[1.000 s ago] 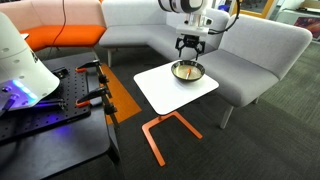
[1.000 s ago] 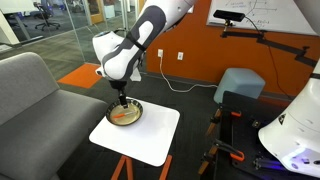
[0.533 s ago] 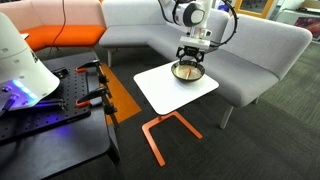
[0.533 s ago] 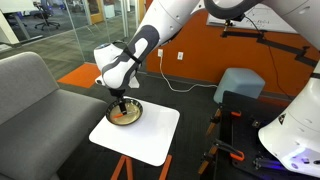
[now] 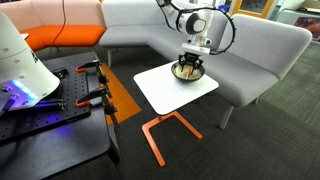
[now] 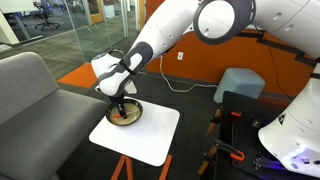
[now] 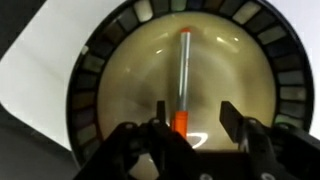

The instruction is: Remove the marker from the bowl and put it on the table

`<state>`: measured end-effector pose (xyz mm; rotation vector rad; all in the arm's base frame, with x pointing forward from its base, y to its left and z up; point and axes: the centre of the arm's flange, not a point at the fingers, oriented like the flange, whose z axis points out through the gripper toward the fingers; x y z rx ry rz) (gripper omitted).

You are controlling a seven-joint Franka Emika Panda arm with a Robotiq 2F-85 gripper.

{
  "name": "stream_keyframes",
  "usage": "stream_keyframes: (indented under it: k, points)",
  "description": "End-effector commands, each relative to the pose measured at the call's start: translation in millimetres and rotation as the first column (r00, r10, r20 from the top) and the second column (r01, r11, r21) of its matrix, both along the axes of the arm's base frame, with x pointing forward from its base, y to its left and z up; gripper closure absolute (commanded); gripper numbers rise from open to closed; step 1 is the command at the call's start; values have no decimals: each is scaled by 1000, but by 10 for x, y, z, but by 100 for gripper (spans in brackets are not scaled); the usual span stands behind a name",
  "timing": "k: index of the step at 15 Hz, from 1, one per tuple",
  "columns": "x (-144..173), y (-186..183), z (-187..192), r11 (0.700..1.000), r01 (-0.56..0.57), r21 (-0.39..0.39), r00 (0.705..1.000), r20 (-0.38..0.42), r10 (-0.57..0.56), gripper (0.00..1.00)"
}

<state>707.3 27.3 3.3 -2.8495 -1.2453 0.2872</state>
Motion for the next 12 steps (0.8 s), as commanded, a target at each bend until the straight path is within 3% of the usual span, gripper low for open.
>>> stream_keyframes:
  k: [1, 5, 10, 12]
  points:
    - [228, 34, -97, 1000, -14, -10, 1000, -25, 14, 68]
    - [262, 33, 3, 1000, 5, -12, 1000, 3, -5, 99]
    - [229, -139, 398, 998, 56, 1, 998, 24, -56, 96]
    - [178, -177, 589, 999, 32, 15, 999, -12, -32, 96]
